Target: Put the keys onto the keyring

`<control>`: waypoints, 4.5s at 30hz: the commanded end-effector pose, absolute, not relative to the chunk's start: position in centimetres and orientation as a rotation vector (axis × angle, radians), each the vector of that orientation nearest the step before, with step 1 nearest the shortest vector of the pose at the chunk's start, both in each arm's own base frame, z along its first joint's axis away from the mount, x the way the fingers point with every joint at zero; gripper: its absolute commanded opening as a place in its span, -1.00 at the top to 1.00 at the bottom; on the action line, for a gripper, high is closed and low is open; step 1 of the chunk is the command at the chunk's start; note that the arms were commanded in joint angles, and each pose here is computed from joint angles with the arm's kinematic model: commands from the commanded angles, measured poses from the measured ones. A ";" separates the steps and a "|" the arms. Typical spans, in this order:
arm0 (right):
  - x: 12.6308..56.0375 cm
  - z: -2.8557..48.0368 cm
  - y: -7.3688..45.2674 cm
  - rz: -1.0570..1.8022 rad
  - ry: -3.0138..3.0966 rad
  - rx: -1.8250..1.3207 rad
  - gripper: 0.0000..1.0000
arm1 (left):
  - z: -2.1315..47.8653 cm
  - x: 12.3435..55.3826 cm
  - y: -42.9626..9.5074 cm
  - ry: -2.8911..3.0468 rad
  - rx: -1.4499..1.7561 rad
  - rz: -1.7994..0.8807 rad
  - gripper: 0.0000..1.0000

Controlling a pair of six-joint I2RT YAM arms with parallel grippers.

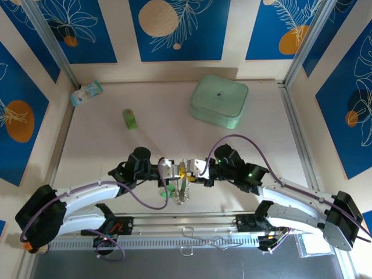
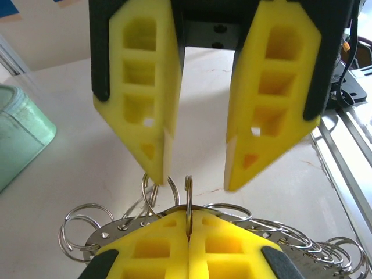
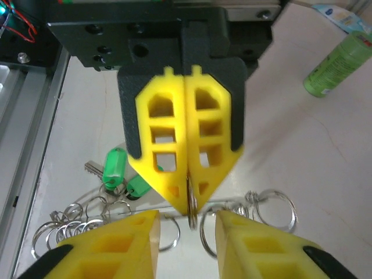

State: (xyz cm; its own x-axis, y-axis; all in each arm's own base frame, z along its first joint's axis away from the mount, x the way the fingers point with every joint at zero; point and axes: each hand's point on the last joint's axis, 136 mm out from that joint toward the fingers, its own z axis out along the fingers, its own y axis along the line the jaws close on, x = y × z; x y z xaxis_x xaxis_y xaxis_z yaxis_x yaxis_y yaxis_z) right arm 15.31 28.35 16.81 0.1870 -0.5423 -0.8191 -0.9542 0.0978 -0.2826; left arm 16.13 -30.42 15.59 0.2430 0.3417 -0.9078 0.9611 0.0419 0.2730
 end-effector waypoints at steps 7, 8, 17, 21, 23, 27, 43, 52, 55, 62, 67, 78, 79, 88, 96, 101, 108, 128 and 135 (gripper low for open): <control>13.6 16.2 26.8 0.565 1.490 -1.577 0.37 | 17.3 16.2 -30.7 1.010 1.562 -0.398 1.00; 13.5 16.2 26.8 0.563 1.488 -1.579 0.41 | 17.4 16.2 -30.8 0.994 1.564 -0.379 1.00; 14.8 15.5 26.0 0.412 1.499 -1.559 0.54 | 17.6 15.9 -31.0 0.914 1.583 -0.289 1.00; 14.5 15.4 26.2 0.435 1.496 -1.565 0.62 | 17.6 15.8 -31.1 0.896 1.591 -0.282 1.00; 14.1 15.3 26.4 0.470 1.492 -1.574 0.65 | 17.7 15.7 -31.1 0.893 1.590 -0.282 1.00; 14.5 15.1 26.8 0.467 1.503 -1.557 0.53 | 17.7 15.7 -31.2 0.890 1.590 -0.283 1.00; 18.0 17.7 27.5 0.423 1.462 -1.412 0.50 | 17.2 15.1 -31.1 0.909 1.621 -0.319 1.00; 18.7 17.9 27.8 0.470 1.463 -1.400 0.51 | 17.0 14.9 -31.4 0.933 1.627 -0.351 1.00; 18.9 17.7 28.4 0.493 1.465 -1.406 0.49 | 17.0 15.2 -31.5 0.981 1.591 -0.379 1.00; 19.7 18.7 29.0 0.598 1.487 -1.367 0.46 | 16.8 15.7 -31.4 1.144 1.506 -0.482 1.00; 20.1 19.2 27.7 0.640 1.557 -1.278 0.43 | 16.5 16.3 -31.0 1.270 1.424 -0.531 1.00; 16.6 18.4 25.1 1.141 2.078 -0.706 0.28 | 17.7 16.4 -30.3 1.261 1.275 -0.588 1.00; 16.3 18.1 25.0 1.180 2.125 -0.650 0.26 | 17.8 16.4 -30.3 1.257 1.270 -0.591 1.00; 14.1 17.5 26.4 1.550 2.302 -0.492 -0.09 | 18.0 16.2 -30.6 1.235 1.260 -0.617 1.00; 14.0 16.7 27.3 1.630 2.310 -0.545 -0.17 | 18.2 16.1 -30.6 1.219 1.254 -0.624 1.00; 14.3 17.0 27.8 1.649 2.280 -0.579 -0.13 | 18.3 16.0 -30.7 1.213 1.255 -0.629 1.00; 14.4 17.1 28.3 1.678 2.268 -0.606 0.07 | 18.3 16.0 -30.7 1.212 1.256 -0.629 1.00; 14.7 16.4 28.4 1.660 2.304 -0.588 0.50 | 18.4 16.1 -30.8 1.209 1.255 -0.627 1.00; 14.9 16.2 28.5 1.648 2.313 -0.584 0.59 | 18.4 16.1 -30.8 1.213 1.257 -0.627 1.00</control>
State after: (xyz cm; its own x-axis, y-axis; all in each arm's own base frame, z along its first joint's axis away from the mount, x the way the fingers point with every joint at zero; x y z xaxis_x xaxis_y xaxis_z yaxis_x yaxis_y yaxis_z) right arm 14.79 28.35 15.73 -0.8963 -0.1759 -0.4070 -0.4422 0.2890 0.8491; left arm 16.36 -30.49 17.12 0.2962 0.2969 -0.9078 0.8880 0.2644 0.3762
